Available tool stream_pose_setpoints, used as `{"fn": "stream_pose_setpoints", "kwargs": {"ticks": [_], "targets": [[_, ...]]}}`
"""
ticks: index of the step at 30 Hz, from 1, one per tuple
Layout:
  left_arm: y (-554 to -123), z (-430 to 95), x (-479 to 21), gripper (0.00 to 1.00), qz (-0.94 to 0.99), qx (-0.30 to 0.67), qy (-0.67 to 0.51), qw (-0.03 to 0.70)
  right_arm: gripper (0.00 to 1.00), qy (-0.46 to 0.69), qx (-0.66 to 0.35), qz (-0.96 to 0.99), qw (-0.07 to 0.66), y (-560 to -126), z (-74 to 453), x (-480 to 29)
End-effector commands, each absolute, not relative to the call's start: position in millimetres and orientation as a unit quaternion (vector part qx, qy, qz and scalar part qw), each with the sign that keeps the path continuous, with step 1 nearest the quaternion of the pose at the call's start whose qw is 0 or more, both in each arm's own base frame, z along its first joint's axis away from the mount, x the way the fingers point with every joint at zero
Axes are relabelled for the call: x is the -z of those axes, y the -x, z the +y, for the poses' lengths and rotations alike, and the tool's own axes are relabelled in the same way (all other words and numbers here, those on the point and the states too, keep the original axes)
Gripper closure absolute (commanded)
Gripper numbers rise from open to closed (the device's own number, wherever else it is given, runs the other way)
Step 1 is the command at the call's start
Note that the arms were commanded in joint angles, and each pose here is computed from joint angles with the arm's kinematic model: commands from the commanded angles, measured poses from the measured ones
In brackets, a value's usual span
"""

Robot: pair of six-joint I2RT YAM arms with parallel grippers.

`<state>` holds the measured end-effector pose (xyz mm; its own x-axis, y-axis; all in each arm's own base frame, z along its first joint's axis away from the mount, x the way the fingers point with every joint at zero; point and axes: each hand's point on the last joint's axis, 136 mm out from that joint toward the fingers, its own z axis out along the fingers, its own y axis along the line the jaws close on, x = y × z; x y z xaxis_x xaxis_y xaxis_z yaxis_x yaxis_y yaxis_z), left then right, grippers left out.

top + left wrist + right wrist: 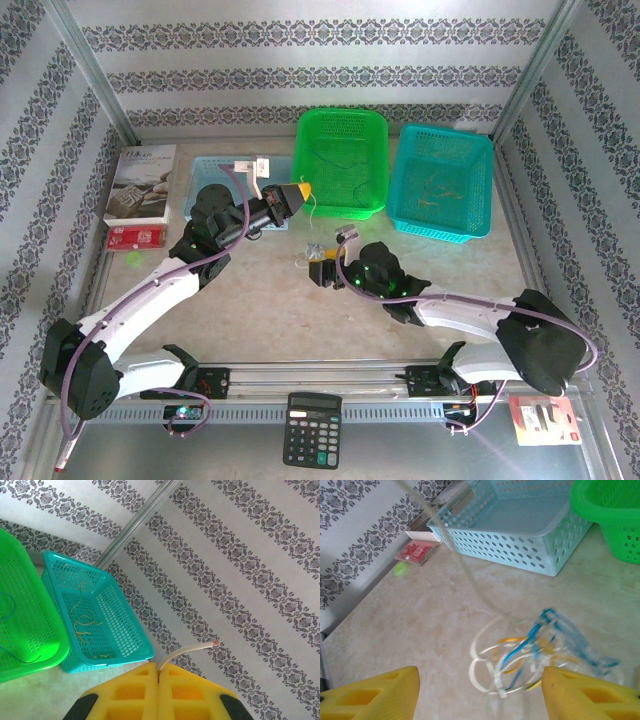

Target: Untangle the cables

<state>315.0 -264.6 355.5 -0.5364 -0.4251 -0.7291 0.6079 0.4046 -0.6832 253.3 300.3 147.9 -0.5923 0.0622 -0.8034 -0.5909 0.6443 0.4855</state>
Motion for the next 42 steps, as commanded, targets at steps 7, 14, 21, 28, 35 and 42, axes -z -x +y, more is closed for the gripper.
{"fn": "stream_pose_setpoints", "kwargs": {"ticks": [7, 14, 21, 28, 35, 42], "targets": [[-309.6, -274.0, -380.8, 1.0, 0.651, 0.571, -0.073, 0.495, 0.35, 0.136, -0.361, 0.793, 0.471, -281.0, 305.1, -162.2], [-307.5, -275.3, -386.7, 1.0, 0.645, 0.576, -0.072, 0.497, 0.65, 0.124, -0.337, 0.809, 0.466, -295.3, 309.5, -140.0], [-304.1, -271.1, -400.1, 1.0, 0.635, 0.578, -0.069, 0.508, 0.76, 0.115, -0.319, 0.829, 0.445, -289.9, 298.8, -105.7], [-301.9, -269.2, -421.3, 1.0, 0.619, 0.591, -0.064, 0.513, 1.0, 0.092, -0.304, 0.842, 0.436, -290.0, 280.4, -80.6], [-297.2, -265.4, -445.3, 1.0, 0.604, 0.592, -0.071, 0.529, 1.0, 0.08, -0.291, 0.858, 0.416, -285.6, 263.7, -57.4], [-291.4, -257.5, -477.7, 1.0, 0.593, 0.566, -0.092, 0.565, 1.0, 0.056, -0.278, 0.867, 0.411, -283.9, 244.1, -43.5]]}}
